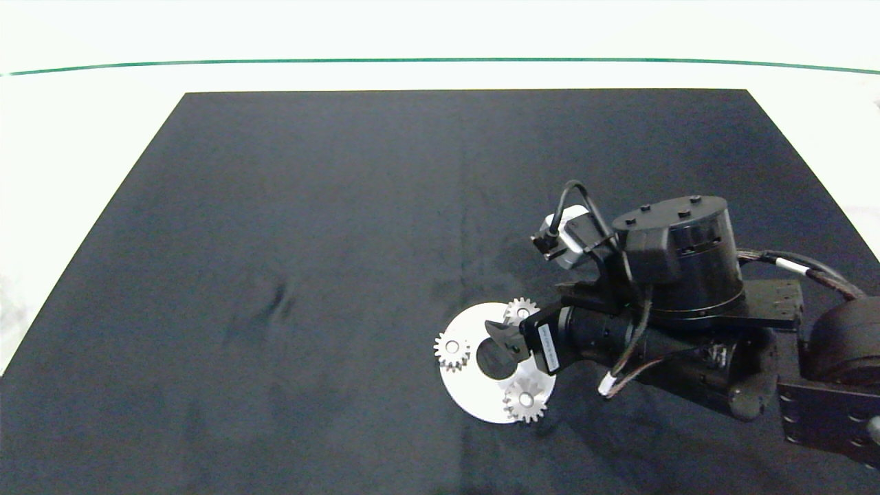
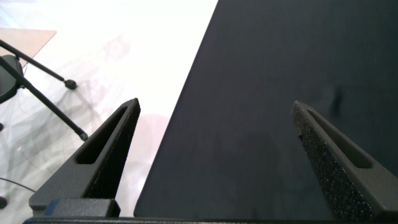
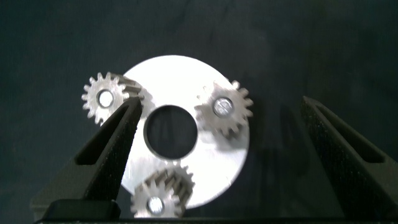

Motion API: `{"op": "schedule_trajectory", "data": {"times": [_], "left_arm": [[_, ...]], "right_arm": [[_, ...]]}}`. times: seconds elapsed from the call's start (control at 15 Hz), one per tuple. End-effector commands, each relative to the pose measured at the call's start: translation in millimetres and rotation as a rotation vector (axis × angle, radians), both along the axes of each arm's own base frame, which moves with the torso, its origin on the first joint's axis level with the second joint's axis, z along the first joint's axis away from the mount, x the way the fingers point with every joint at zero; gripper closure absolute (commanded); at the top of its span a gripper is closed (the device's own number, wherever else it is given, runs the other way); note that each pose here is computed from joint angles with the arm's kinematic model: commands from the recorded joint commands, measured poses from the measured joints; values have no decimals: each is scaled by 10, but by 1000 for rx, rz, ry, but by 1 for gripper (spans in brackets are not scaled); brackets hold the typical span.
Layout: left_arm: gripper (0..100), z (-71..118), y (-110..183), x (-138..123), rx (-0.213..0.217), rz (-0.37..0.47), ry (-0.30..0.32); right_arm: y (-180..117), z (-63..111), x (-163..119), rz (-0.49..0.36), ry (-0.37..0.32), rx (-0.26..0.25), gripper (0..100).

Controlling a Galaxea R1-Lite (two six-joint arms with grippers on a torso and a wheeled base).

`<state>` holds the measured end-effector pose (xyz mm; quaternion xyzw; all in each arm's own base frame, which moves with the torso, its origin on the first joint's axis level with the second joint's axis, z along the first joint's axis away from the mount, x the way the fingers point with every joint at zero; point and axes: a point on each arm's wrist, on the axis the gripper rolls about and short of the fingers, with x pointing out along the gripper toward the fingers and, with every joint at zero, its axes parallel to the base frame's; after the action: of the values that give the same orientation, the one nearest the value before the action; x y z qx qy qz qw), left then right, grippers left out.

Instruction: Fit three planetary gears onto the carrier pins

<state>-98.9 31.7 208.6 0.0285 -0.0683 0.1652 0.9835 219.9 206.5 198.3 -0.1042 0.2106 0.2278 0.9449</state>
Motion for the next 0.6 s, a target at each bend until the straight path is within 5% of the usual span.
{"op": "schedule_trajectory", "data": {"times": [0.07, 0.4, 0.6], "left_arm": [[0, 59, 10, -48, -6, 4, -24], [0, 88, -8, -110, -9, 30, -30], [0, 79, -40, -117, -10, 58, -22]], "right_arm": [[-369, 205, -368, -31, -27, 7, 0], [-1171, 544, -1067, -171, -109, 39, 0], [-1765, 659, -1541, -354, -164, 60, 0]]}}
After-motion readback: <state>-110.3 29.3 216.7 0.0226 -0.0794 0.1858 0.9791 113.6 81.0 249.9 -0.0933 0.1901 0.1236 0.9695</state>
